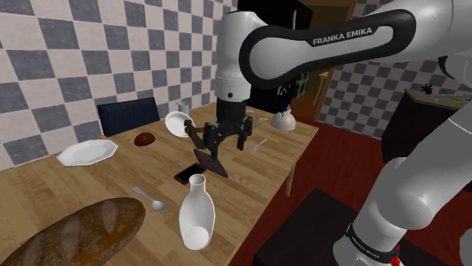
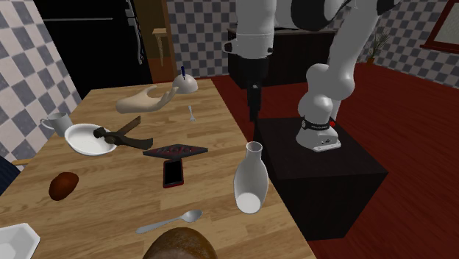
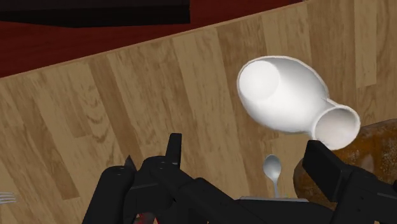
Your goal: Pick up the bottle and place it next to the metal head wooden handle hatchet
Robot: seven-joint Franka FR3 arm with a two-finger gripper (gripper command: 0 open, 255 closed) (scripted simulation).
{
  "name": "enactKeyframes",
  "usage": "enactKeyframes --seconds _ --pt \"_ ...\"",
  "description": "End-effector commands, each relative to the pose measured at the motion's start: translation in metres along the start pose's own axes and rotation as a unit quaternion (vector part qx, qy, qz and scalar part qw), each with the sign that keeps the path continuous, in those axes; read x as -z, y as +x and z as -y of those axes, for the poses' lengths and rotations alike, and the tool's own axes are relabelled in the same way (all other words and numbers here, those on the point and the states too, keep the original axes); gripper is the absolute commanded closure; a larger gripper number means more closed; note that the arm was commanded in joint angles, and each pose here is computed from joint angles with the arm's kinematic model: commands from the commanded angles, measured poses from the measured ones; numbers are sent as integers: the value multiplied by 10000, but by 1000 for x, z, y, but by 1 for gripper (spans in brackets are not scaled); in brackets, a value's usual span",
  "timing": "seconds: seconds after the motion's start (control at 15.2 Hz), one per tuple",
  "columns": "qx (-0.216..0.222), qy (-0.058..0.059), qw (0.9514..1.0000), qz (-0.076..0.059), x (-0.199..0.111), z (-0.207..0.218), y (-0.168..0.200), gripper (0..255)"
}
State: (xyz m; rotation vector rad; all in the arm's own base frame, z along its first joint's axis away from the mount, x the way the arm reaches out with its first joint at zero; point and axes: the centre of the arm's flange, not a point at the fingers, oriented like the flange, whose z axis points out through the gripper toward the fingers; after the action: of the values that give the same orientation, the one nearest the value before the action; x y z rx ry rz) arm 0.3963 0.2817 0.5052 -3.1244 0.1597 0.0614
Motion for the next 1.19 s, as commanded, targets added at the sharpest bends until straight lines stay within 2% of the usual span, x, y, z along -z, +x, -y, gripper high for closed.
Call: enactKeyframes --seconds 0.0,0.4,0.86,1.12 --pt "-69 -6 10000 39 -11 27 3 0" --pt "-244 -52 9996 156 -44 97 24 0" --pt "-244 -52 9996 156 -81 97 23 0" --pt "-244 -52 9996 156 -84 97 23 0"
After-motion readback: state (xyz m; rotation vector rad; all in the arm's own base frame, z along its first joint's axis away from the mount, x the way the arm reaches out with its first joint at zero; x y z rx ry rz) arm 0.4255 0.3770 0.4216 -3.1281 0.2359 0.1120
